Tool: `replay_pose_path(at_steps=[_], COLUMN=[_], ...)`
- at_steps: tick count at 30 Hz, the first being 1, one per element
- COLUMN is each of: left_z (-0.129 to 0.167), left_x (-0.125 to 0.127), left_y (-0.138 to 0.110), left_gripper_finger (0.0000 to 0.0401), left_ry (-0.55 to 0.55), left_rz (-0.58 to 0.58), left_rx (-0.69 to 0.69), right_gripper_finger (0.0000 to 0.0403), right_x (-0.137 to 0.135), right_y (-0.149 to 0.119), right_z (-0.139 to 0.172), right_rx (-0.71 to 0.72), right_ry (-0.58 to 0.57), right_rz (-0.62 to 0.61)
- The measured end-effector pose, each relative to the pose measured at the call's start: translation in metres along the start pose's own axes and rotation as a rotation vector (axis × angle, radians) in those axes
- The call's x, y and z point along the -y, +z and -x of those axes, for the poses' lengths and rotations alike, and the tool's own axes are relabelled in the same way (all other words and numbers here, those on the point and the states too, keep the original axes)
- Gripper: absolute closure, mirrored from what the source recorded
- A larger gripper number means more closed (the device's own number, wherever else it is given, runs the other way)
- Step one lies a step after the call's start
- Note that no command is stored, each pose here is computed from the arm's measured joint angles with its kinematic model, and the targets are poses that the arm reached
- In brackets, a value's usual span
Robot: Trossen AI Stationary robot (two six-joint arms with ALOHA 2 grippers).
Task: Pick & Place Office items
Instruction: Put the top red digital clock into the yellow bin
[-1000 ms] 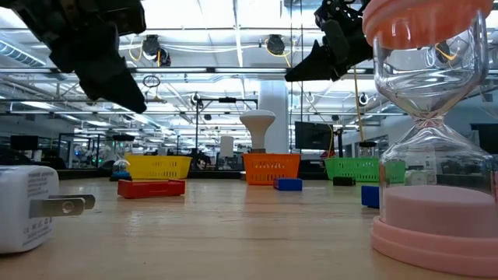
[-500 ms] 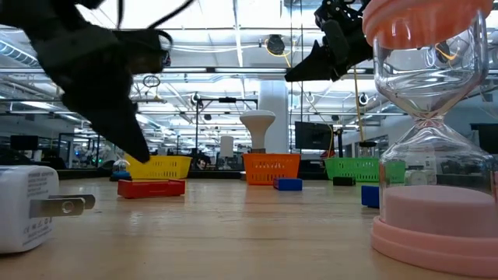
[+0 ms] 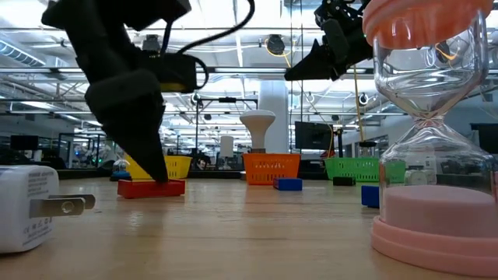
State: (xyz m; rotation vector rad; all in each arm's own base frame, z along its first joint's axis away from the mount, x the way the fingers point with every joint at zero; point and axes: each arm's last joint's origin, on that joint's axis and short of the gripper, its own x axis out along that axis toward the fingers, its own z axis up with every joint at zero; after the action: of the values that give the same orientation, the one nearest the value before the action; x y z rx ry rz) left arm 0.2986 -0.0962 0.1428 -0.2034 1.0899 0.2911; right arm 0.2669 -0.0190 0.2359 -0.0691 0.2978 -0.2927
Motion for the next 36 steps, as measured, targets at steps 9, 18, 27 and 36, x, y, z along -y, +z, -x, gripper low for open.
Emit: replay_pose_path(at_steps=[9, 18, 27, 36], left_z=[-0.01, -0.008, 0.049, 0.106], left_x=[-0.002, -0.014, -0.058, -0.136], left_y=[-0.005, -0.001, 0.02, 0.032], left_gripper_finger=[0.0157, 0.0262, 0.0256, 0.025], left_ry=[0.013, -0.035, 0.03, 0.181], left_rz=[-0.009, -0.098, -0.047, 0.167], left_rx=[-0.073, -0.14, -0.047, 0.092], right_gripper_finger=[0.0402, 0.0402, 0.0402, 0.0403], right_x=[0.0, 0.0, 0.0, 0.0], right_y=[0.0, 0.0, 0.0, 0.0], right_z=[0.0, 0.0, 0.0, 0.0], right_rx=[0.0, 0.0, 0.0, 0.002], right_ry=[0.0, 0.0, 0.0, 0.0], right_rz=[0.0, 0.0, 0.0, -0.001])
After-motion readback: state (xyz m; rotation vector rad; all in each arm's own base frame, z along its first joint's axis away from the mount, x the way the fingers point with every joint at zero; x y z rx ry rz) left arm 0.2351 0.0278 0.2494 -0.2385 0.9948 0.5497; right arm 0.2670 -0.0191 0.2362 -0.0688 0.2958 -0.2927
